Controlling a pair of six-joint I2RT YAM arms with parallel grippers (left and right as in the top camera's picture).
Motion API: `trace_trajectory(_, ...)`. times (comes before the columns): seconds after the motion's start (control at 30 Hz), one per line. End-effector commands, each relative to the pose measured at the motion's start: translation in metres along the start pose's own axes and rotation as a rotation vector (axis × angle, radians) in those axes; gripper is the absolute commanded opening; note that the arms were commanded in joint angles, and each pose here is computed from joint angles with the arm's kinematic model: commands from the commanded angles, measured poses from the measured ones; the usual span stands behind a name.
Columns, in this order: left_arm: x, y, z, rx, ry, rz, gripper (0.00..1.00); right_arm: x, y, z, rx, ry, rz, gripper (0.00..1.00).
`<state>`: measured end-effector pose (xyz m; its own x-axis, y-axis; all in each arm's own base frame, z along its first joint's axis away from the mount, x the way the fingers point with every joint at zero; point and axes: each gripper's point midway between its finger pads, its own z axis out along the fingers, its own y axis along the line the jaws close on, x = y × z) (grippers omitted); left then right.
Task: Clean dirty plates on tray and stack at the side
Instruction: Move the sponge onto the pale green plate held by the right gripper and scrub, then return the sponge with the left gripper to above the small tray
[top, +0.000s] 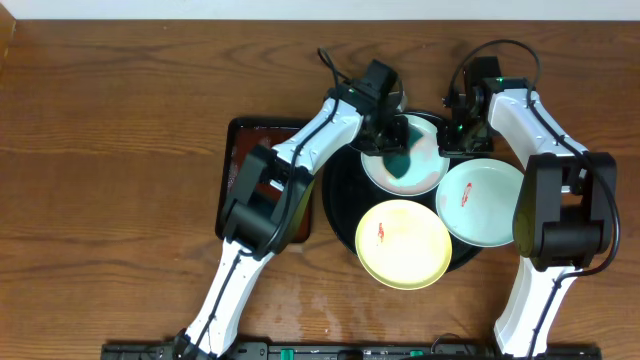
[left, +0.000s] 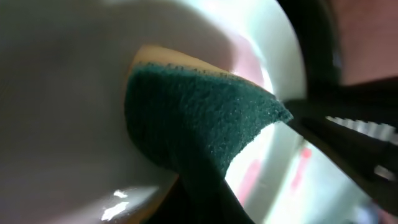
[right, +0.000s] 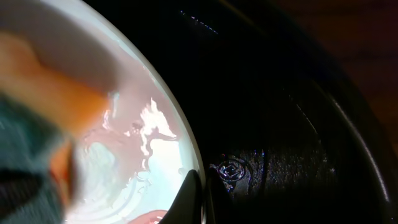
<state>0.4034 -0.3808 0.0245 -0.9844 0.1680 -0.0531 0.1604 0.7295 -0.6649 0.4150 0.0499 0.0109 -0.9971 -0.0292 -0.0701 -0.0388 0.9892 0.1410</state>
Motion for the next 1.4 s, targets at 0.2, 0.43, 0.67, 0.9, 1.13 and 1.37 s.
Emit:
trace_trajectory(0.2,-0.024,-0.066,-0.099,0.256,-0.07,0.018,0.07,-0.001,0.01,0.002,-0.031,0.0,-0.016,0.01)
trace_trajectory(0.43,-0.023,-0.048,-0.217,0.132,-0.235,-0.044,0.07,0.002,0.01,0.002,-0.03,0.011,-0.015,0.11)
trace_trajectory(0.67,0.019,0.036,-0.31,-0.343,-0.345,-0.13,0.07,0.002,0.009,0.002,-0.03,0.012,-0.014,0.11)
trace_trajectory(0.9,0.063,0.087,-0.35,-0.646,-0.299,-0.246,0.07,0.004,0.009,0.003,-0.03,0.017,-0.013,0.07)
trace_trajectory(1.13,0.068,0.095,-0.341,-0.657,-0.26,-0.254,0.07,0.008,0.006,0.009,-0.018,0.024,-0.012,0.07)
trace_trajectory(1.37,0.067,0.098,-0.341,-0.673,-0.266,-0.249,0.08,0.004,0.007,0.01,-0.027,0.007,-0.014,0.01)
